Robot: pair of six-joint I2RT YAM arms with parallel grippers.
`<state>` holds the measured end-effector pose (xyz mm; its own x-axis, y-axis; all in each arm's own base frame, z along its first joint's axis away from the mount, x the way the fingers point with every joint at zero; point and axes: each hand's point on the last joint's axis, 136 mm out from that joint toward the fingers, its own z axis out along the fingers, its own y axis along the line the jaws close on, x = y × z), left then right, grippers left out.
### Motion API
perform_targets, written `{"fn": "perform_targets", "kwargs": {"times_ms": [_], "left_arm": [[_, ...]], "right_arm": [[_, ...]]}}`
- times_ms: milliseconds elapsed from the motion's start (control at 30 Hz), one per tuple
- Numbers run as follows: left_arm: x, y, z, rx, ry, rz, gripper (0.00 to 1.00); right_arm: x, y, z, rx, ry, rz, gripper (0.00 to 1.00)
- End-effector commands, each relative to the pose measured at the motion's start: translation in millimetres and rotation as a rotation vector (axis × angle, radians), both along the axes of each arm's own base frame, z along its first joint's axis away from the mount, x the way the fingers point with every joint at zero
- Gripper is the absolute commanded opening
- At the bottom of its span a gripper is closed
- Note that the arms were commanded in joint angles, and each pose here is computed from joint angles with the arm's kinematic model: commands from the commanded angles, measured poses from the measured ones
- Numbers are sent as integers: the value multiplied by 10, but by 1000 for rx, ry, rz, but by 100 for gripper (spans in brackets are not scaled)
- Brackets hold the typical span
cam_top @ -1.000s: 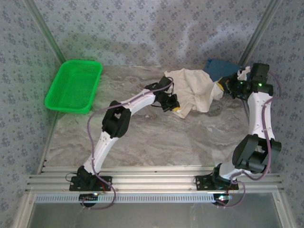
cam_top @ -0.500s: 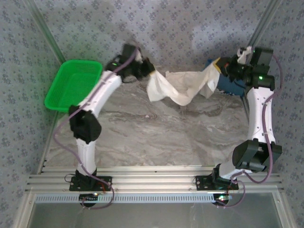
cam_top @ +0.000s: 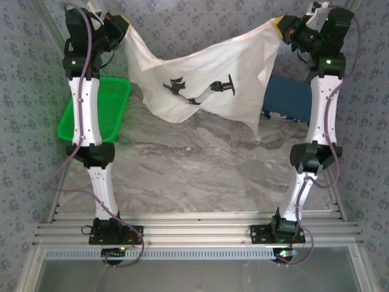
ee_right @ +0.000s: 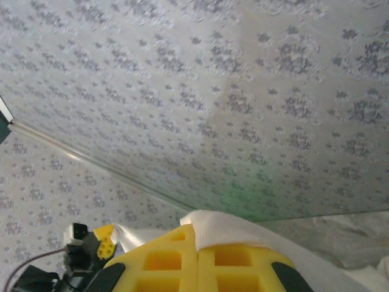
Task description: Fold and stack the t-shirts
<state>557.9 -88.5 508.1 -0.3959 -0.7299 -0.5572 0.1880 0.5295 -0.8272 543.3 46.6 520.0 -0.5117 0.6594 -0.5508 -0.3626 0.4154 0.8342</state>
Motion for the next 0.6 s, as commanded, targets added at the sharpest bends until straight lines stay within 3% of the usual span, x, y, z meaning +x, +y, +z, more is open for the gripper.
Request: {"fn": "perform_targets", "kwargs": {"times_ms": [0,333,567], "left_arm": [[-19,84,338,-62,-114,-15,0],[-297,511,892,-50,-286,36,0],[-680,435,1155,13,-344,-6,0]], "right_arm": [[66,-126,341,80,-112,-22,0],[-54,-332,650,87,-236,-37,0],[-405,-181,695,-13,-223,36,0]]}}
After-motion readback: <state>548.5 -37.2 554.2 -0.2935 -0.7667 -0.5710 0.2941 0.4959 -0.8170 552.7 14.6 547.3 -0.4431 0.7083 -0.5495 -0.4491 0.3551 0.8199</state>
